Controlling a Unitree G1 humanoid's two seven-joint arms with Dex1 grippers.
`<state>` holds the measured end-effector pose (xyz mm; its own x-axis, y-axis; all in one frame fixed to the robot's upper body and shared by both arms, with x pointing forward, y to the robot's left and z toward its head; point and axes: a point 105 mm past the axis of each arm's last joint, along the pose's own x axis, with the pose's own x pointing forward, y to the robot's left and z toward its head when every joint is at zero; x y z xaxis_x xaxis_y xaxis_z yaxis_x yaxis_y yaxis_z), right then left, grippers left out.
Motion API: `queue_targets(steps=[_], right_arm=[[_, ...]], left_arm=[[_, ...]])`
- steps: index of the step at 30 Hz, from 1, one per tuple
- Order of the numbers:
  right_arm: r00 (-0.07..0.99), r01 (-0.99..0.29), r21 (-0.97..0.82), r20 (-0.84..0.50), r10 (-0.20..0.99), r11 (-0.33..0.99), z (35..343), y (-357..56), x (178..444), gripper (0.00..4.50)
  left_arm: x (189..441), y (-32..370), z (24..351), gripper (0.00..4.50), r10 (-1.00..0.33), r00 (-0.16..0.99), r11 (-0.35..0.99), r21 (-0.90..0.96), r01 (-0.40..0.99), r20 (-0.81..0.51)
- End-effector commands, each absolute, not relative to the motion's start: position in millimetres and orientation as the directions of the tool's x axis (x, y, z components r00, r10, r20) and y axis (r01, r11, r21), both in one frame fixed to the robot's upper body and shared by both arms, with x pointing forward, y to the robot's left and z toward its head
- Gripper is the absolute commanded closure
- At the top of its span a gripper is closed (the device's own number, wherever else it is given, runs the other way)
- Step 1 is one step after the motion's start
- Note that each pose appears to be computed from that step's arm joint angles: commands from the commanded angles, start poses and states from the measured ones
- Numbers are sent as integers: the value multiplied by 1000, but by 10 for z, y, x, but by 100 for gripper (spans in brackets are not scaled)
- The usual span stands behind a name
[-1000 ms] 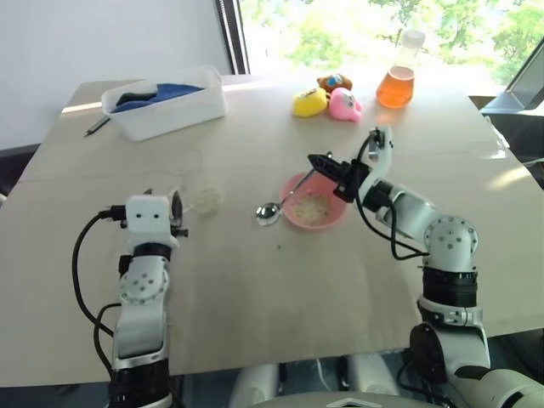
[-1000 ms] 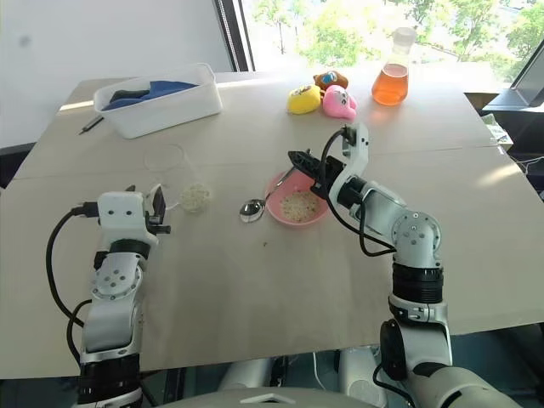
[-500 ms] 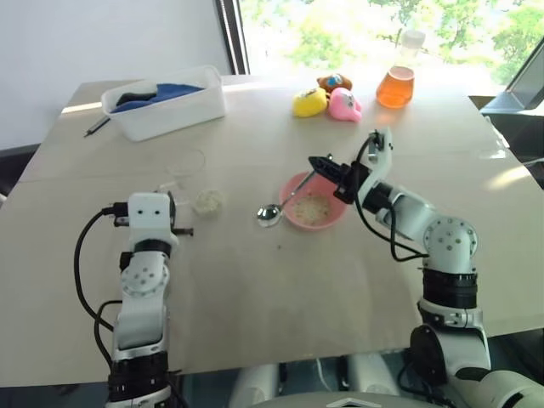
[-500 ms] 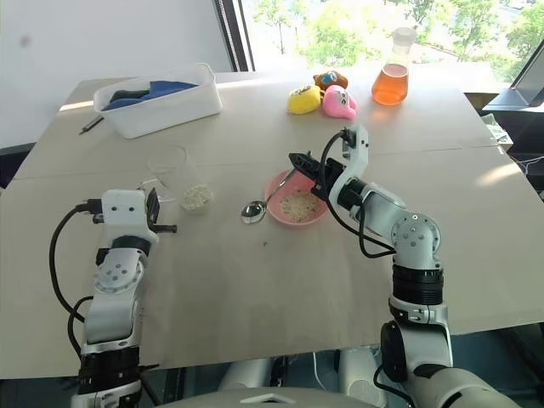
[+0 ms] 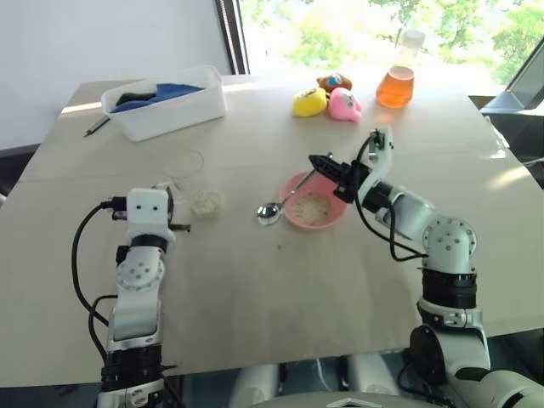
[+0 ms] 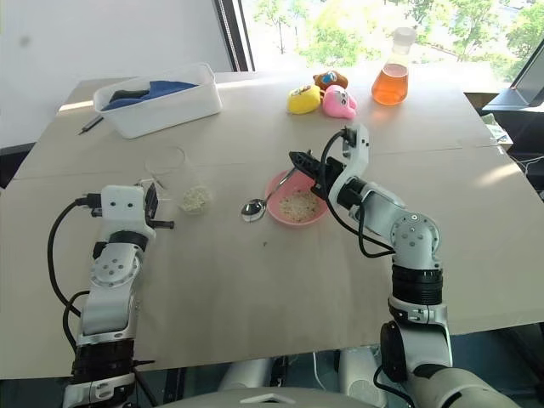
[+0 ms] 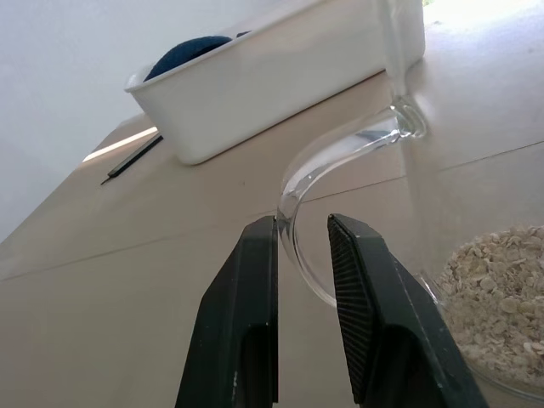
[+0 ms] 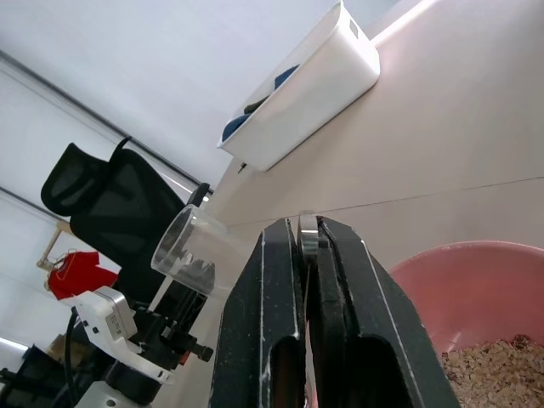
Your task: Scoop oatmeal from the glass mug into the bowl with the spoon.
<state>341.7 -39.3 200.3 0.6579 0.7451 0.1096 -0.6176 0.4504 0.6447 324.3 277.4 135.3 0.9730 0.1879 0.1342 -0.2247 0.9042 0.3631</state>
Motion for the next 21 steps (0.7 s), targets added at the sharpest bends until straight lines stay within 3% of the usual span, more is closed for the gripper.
queue_targets(steps=[1,12,14,21], right_arm=[[644,-657,620,167,746,428,2134,-380,3374,450],[645,-656,620,164,747,430,2119,-378,3371,450],[645,-656,620,163,747,431,2113,-378,3370,450],[647,-655,618,161,746,435,2103,-381,3373,450]], left_arm=[[3242,2873,1510,354,196,962,898,361,-254,190],[3288,2808,1502,354,153,970,918,336,-209,187],[3293,2805,1497,439,151,971,920,332,-207,186],[3307,2821,1481,449,158,971,925,318,-209,179]])
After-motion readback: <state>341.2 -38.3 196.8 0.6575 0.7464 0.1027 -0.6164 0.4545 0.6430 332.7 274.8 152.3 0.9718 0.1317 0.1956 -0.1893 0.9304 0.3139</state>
